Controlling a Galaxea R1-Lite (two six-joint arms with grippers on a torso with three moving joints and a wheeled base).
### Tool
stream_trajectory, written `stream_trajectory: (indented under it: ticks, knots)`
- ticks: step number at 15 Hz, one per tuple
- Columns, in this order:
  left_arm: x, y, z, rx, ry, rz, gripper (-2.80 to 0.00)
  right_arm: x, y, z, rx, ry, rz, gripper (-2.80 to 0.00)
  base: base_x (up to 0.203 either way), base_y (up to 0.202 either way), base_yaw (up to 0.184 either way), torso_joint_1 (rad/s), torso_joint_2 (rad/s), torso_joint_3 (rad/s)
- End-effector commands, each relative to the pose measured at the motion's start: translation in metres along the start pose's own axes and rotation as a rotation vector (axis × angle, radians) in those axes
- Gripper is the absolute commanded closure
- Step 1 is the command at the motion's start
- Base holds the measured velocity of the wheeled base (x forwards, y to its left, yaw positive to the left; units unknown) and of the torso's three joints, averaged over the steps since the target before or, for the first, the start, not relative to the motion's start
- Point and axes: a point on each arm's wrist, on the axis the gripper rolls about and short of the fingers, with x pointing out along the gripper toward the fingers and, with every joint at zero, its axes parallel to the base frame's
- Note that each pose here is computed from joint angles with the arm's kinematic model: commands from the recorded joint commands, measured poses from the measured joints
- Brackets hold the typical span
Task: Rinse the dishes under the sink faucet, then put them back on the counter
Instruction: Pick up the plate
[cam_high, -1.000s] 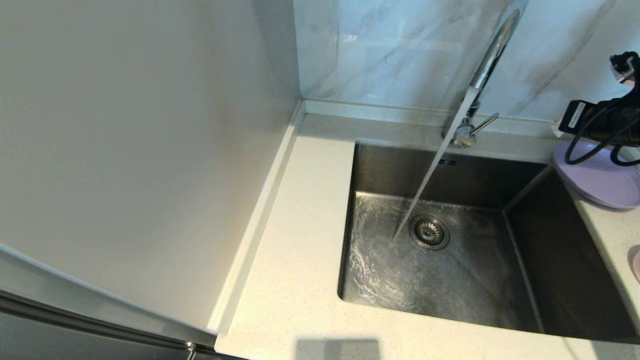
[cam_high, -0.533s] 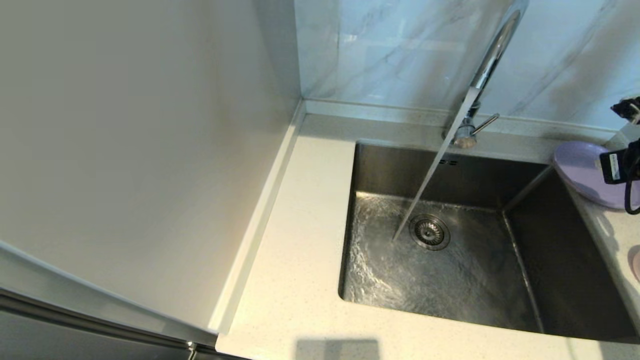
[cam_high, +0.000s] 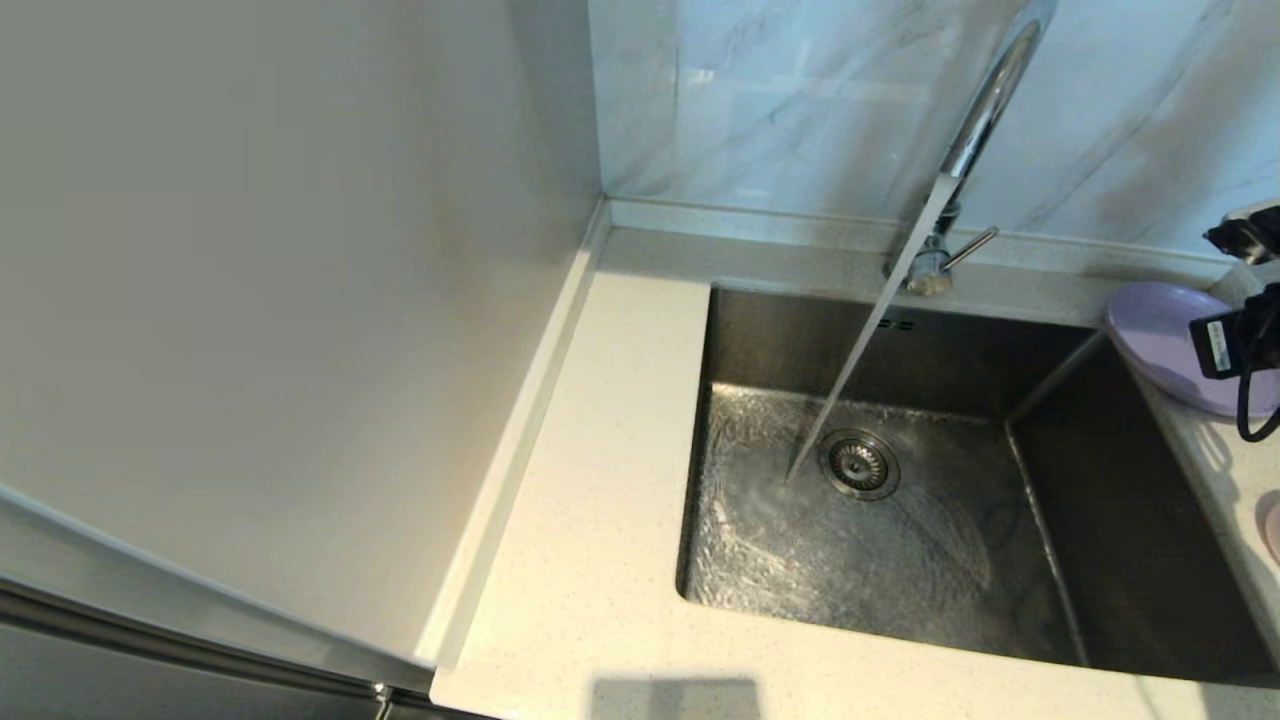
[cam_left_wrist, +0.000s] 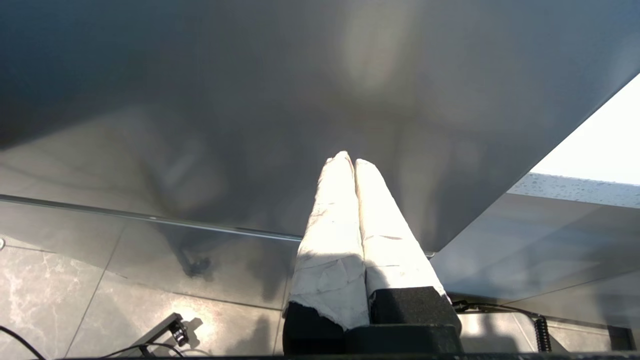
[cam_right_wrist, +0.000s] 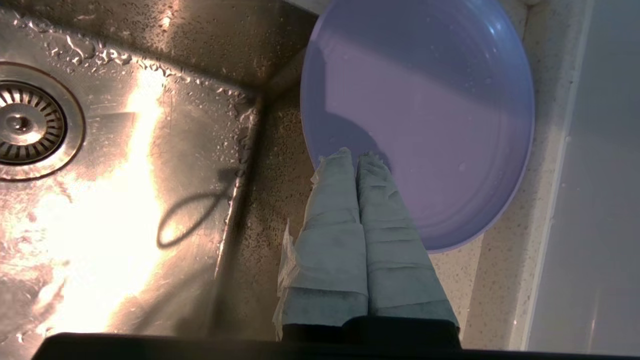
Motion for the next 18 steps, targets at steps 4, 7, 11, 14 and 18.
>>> stream_trajectory:
  ticks: [4, 7, 11, 14, 18]
  knots:
    - [0.000, 0.000, 0.000, -0.001, 0.000, 0.000, 0.00, -0.004, 0.008, 0.006, 0.009, 0.002, -0.041, -0.25, 0.000, 0.000, 0.000, 0.000, 0.00, 0.000]
    - [0.000, 0.000, 0.000, -0.001, 0.000, 0.000, 0.00, 0.002, 0.017, 0.003, 0.005, 0.022, -0.013, -2.80, 0.000, 0.000, 0.000, 0.000, 0.00, 0.000]
    - [0.000, 0.000, 0.000, -0.001, 0.000, 0.000, 0.00, 0.029, 0.032, 0.000, 0.117, 0.047, 0.044, -2.80, 0.000, 0.000, 0.000, 0.000, 0.00, 0.000]
    - [0.000, 0.000, 0.000, -0.001, 0.000, 0.000, 0.00, 0.048, 0.039, -0.005, 0.147, 0.066, 0.060, -2.80, 0.000, 0.000, 0.000, 0.000, 0.00, 0.000]
    - [0.000, 0.000, 0.000, -0.001, 0.000, 0.000, 0.00, 0.076, 0.042, -0.008, 0.153, 0.017, -0.035, -2.80, 0.000, 0.000, 0.000, 0.000, 0.00, 0.000]
